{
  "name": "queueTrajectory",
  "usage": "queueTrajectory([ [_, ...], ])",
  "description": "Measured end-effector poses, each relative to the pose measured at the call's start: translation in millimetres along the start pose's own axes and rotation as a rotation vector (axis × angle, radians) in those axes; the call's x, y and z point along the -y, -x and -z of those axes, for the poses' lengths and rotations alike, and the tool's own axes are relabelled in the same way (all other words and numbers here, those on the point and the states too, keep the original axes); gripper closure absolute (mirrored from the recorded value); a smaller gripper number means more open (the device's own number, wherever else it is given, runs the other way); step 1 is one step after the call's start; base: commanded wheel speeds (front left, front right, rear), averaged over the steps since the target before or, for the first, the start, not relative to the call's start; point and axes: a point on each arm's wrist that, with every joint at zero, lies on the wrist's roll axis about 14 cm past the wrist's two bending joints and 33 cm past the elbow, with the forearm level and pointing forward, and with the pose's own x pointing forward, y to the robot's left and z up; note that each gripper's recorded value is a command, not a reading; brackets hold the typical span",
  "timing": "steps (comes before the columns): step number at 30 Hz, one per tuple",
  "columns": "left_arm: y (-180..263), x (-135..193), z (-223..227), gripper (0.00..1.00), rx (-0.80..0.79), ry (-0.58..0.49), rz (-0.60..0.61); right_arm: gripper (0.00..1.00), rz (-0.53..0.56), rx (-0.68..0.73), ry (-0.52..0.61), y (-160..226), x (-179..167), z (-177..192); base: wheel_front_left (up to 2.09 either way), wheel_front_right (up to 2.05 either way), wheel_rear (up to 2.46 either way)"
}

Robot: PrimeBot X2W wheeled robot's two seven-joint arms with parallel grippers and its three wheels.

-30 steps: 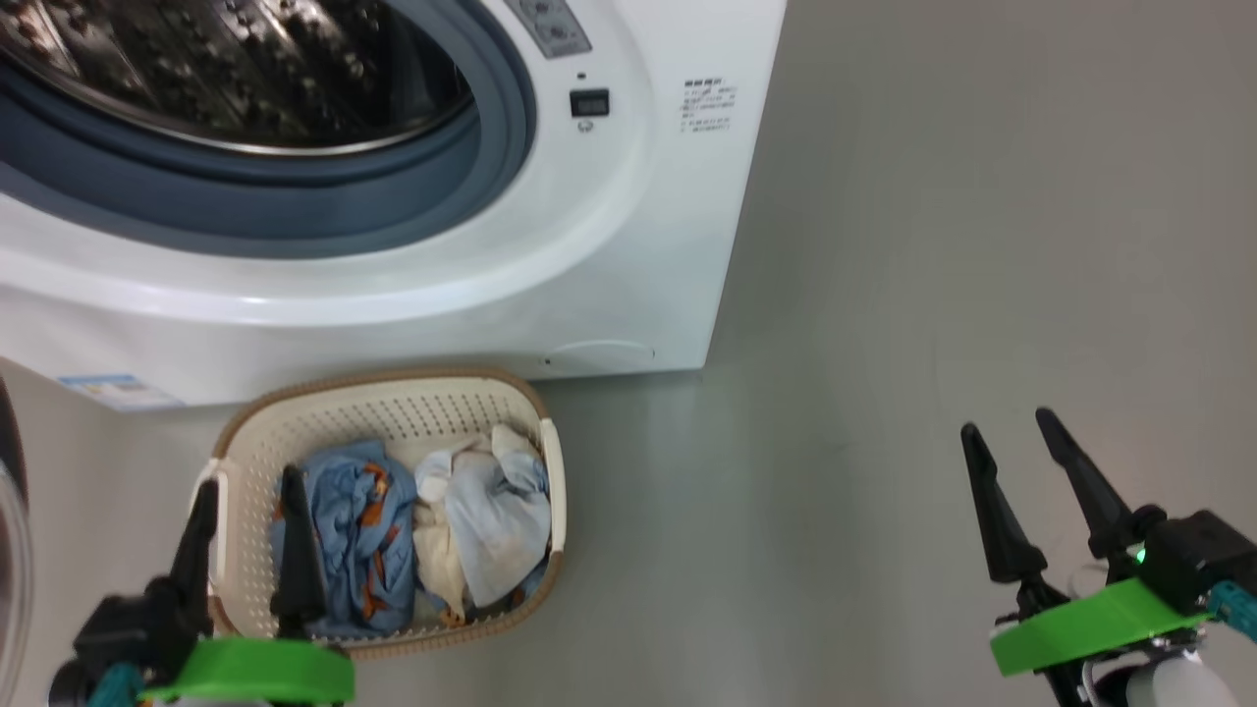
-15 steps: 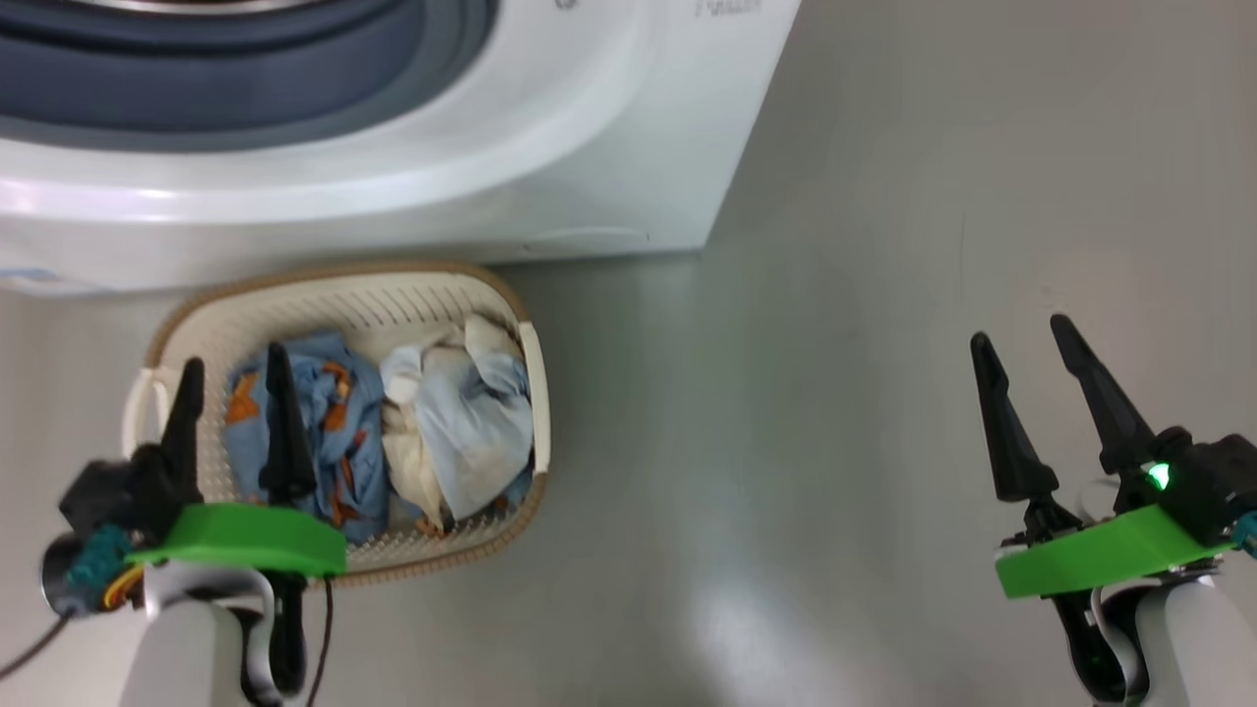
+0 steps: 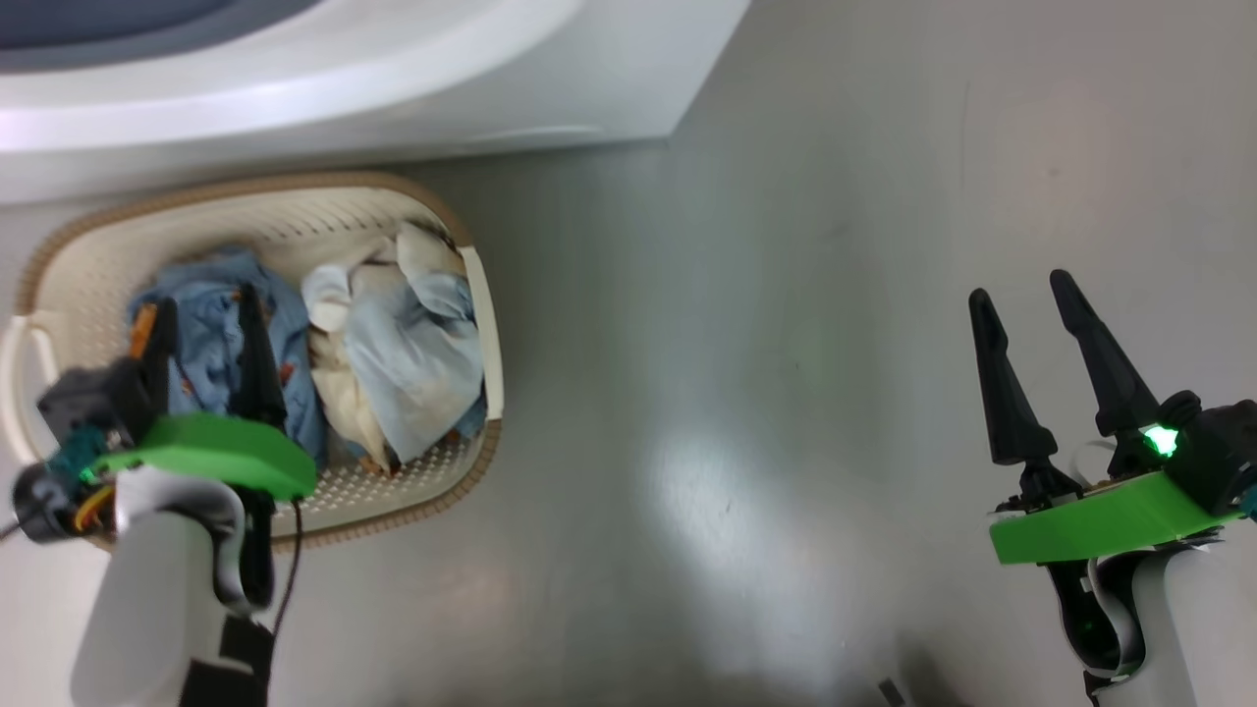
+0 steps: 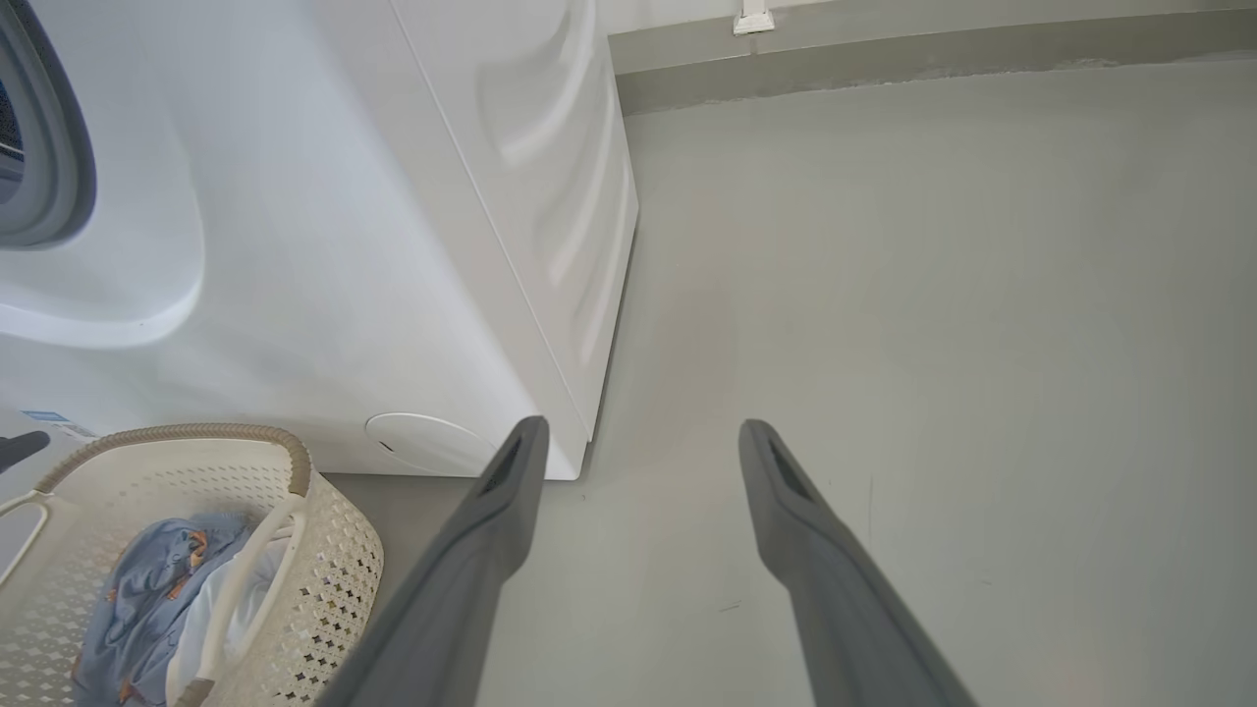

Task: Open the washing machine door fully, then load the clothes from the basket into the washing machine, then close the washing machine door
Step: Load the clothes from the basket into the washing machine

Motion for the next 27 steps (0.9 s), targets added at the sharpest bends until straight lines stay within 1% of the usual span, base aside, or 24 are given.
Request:
queueTrajectory([
  [4,-16,-2,24,0.00,-0.069,-0.023,-0.001,0.00,0.013,-0.013,-0.003,-6,6,9,0.00,0.00,0.00],
  [9,-31,-18,59,0.00,-0.190,-0.062,-0.021,0.00,0.032,-0.037,-0.005,-9,14,22,0.00,0.00,0.00],
  [12,-39,-20,75,0.00,-0.243,-0.072,-0.033,0.00,0.043,-0.062,-0.007,-9,18,34,0.00,0.00,0.00],
  [16,-44,-28,99,0.00,-0.317,-0.088,-0.049,0.00,0.052,-0.089,-0.008,-9,21,47,0.00,0.00,0.00],
  [27,-49,-59,144,0.00,-0.494,-0.192,-0.119,0.00,0.062,-0.146,-0.013,-10,27,76,0.00,0.00,0.00],
])
